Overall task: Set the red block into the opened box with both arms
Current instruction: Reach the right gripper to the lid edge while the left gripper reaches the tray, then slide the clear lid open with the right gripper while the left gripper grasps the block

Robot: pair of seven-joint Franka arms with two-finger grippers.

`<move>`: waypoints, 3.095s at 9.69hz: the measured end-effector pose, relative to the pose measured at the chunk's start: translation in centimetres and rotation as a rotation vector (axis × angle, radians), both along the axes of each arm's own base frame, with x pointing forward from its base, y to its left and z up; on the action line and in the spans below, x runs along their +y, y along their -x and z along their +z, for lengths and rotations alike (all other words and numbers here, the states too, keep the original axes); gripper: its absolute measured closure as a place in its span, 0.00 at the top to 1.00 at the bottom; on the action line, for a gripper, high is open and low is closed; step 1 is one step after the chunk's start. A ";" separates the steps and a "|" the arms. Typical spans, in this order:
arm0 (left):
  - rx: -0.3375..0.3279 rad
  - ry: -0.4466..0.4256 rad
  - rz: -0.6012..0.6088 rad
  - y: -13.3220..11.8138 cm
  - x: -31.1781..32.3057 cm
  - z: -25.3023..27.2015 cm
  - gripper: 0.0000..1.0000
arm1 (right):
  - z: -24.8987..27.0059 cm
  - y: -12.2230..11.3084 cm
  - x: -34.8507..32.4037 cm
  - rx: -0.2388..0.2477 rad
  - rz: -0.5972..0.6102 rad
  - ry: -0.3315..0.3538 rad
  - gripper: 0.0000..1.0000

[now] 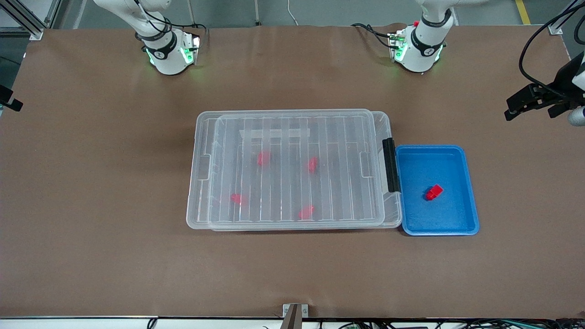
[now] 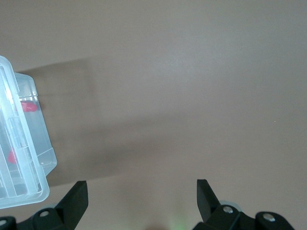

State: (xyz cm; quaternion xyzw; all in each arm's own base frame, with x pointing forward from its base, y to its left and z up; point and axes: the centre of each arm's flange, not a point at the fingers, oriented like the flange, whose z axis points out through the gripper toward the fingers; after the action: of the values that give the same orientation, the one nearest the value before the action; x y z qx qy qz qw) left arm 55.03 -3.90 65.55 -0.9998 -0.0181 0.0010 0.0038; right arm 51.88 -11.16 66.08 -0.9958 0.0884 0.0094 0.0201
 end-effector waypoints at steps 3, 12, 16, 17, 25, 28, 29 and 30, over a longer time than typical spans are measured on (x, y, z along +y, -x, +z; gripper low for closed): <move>0.008 0.000 -0.029 0.3 -1.6 0.1 1.00 | 0.0 0.0 0.1 0.000 0.002 -0.003 1.00; -0.033 -0.013 0.020 -10.2 -1.7 -22.7 1.00 | -12.5 -8.5 16.5 0.080 0.262 -0.063 1.00; -0.064 -0.017 -0.247 -7.6 -0.5 -34.7 1.00 | -25.7 -11.8 24.6 0.043 0.362 -0.092 1.00; -0.044 -0.016 -0.331 -6.6 -0.6 -36.4 1.00 | -28.2 -11.4 25.6 0.043 0.352 -0.091 1.00; 0.075 -0.052 -0.745 -5.2 -1.1 -45.8 0.85 | -31.6 -10.9 27.6 0.061 0.324 -0.069 1.00; 0.080 -0.055 -0.755 -5.4 -1.0 -46.5 0.73 | -32.1 -11.0 27.4 0.066 0.328 -0.056 1.00; 0.076 -0.057 -0.757 -5.5 -1.0 -46.4 0.67 | -32.1 -11.0 27.2 0.067 0.327 -0.052 1.00; 0.074 -0.057 -0.758 -5.6 -1.1 -46.3 0.59 | -32.2 -11.1 26.7 0.073 0.327 -0.041 1.00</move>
State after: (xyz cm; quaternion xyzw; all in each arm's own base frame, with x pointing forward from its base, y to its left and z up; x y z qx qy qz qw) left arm 60.64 -5.04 19.25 -0.9343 0.3532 0.0351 0.0325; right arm 62.96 15.51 33.83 -0.9953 -0.0742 0.0507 0.0352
